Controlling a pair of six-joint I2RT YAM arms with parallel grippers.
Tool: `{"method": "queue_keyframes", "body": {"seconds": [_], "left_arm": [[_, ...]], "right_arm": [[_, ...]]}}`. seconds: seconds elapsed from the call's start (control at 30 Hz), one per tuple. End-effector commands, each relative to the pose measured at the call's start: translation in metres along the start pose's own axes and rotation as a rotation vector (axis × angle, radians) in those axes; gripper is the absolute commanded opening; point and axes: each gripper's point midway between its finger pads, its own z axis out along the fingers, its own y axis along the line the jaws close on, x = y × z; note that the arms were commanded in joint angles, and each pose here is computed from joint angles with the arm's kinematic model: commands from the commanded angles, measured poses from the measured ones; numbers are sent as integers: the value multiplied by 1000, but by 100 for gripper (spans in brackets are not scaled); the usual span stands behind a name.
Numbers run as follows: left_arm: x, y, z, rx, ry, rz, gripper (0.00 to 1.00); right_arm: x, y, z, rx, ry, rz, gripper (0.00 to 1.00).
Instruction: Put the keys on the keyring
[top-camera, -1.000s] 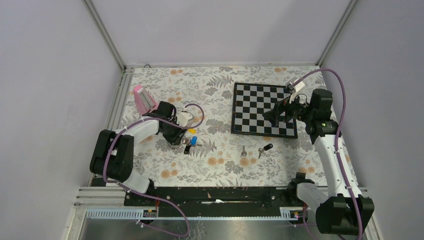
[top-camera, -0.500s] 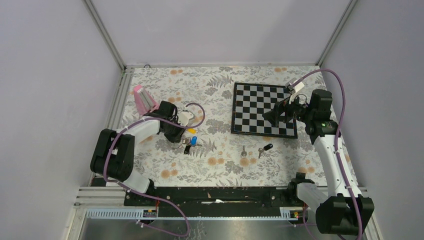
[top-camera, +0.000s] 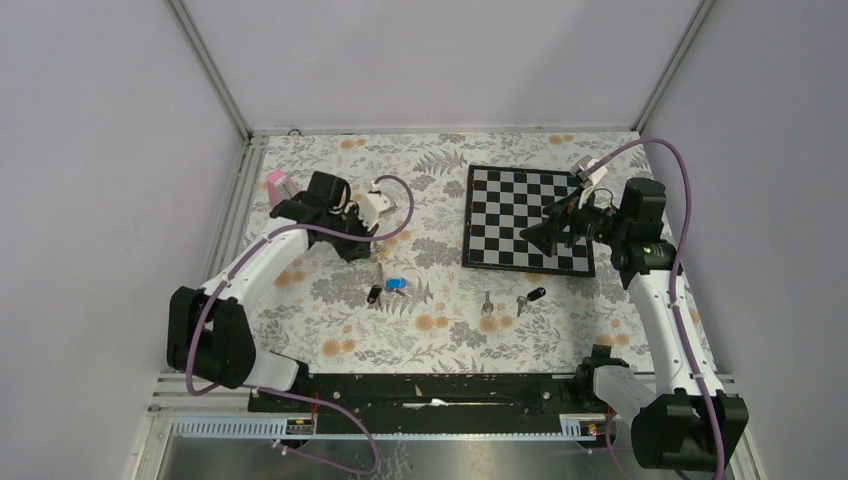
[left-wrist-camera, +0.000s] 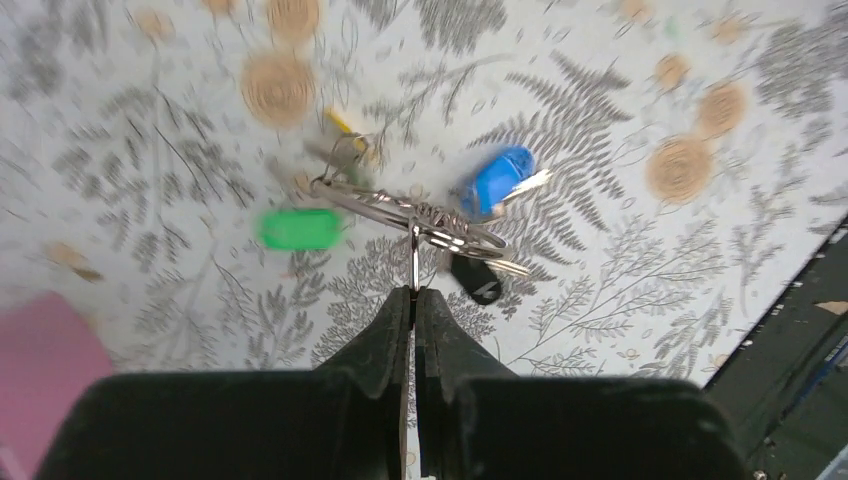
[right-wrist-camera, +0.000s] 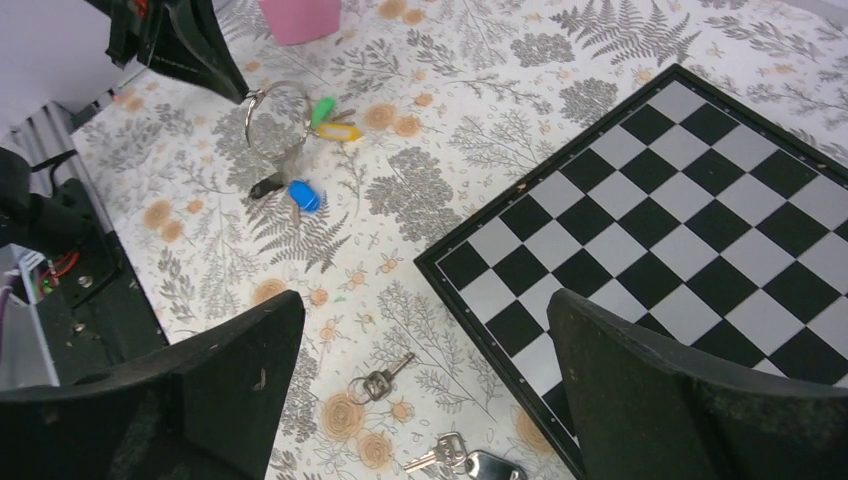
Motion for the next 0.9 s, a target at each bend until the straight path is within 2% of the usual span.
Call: {"method": "queue_keyframes", "body": {"seconds": [0.0,0.33,0.5,0.7,0.87], "left_arm": [[-49,-29,-40,61,-87,136,0],[-116,-75,-67,131,-136,285,0],[-137,-111,-58,215,-127,338,0],[-162,-137,-46,264,-186,335,0],[-176,-142,-41,241,-217,334,0]], "right_arm": [[-38,19,2,-104,-95,-21,99],[-43,75,47,-346,-51,-118,99],[-47,100,64,-460,-76,-178,91],[-39,121,76,-584,-105,-33,82],[-29,115,84,-552,-107,87,76]]}}
